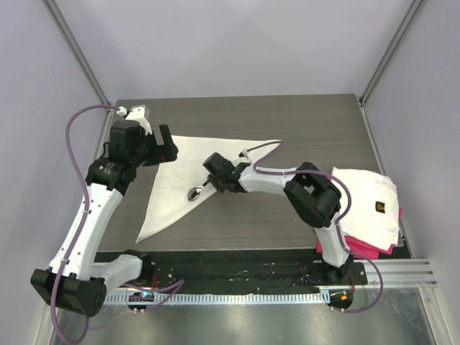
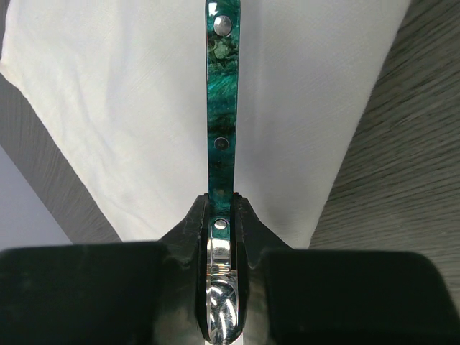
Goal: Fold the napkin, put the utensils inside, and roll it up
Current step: Place the utensil onto the napkin
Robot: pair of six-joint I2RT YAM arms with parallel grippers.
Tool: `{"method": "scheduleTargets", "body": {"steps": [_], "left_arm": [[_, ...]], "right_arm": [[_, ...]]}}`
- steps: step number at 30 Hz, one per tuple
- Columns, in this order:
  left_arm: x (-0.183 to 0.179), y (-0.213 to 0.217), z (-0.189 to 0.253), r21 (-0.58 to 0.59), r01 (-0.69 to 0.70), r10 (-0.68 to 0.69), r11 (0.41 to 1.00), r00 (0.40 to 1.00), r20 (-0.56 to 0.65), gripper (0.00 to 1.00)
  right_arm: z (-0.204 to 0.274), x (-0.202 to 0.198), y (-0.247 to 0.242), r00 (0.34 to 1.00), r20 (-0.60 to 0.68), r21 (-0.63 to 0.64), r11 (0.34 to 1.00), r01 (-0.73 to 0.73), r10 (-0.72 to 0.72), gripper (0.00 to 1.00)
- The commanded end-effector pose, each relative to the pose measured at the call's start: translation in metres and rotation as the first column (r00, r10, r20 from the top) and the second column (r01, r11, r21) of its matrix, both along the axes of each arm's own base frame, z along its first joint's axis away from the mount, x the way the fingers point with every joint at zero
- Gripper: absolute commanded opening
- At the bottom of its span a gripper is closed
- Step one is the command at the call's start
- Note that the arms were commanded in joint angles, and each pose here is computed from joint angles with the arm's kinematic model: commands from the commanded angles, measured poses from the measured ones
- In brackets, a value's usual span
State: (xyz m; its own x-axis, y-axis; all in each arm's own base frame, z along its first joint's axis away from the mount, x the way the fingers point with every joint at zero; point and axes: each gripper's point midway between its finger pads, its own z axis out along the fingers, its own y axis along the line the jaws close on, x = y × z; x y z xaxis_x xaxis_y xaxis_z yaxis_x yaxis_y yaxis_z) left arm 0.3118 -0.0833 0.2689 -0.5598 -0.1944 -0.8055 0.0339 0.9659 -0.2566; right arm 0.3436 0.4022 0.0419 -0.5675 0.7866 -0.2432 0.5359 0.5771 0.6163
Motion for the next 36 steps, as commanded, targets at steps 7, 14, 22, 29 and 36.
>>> {"method": "scheduleTargets", "body": {"steps": [7, 14, 22, 29, 36], "left_arm": [[0.003, -0.002, 0.021, -0.022, 0.002, -0.001, 1.0, 0.997, 0.076, 1.0], [0.003, -0.002, 0.021, -0.022, 0.005, -0.003, 1.0, 0.997, 0.073, 1.0], [0.003, -0.004, 0.019, -0.022, 0.009, -0.008, 1.0, 0.998, 0.065, 1.0], [0.004, -0.004, 0.017, -0.019, 0.01, -0.009, 1.0, 0.998, 0.059, 1.0], [0.005, -0.003, 0.017, -0.014, 0.005, -0.004, 1.0, 0.998, 0.057, 1.0]], "right_arm": [[0.011, 0.018, -0.002, 0.996, 0.049, 0.026, 0.997, 0.075, -0.077, 0.01], [0.004, 0.022, -0.002, 0.995, 0.036, 0.041, 0.995, 0.089, -0.09, 0.01], [0.004, 0.029, 0.004, 0.995, 0.036, 0.064, 0.994, 0.088, -0.09, 0.01], [-0.002, 0.029, 0.004, 0.996, 0.022, 0.061, 0.995, 0.081, -0.083, 0.01], [-0.002, 0.026, 0.007, 0.999, 0.013, 0.07, 0.996, 0.049, -0.05, 0.32]]}}
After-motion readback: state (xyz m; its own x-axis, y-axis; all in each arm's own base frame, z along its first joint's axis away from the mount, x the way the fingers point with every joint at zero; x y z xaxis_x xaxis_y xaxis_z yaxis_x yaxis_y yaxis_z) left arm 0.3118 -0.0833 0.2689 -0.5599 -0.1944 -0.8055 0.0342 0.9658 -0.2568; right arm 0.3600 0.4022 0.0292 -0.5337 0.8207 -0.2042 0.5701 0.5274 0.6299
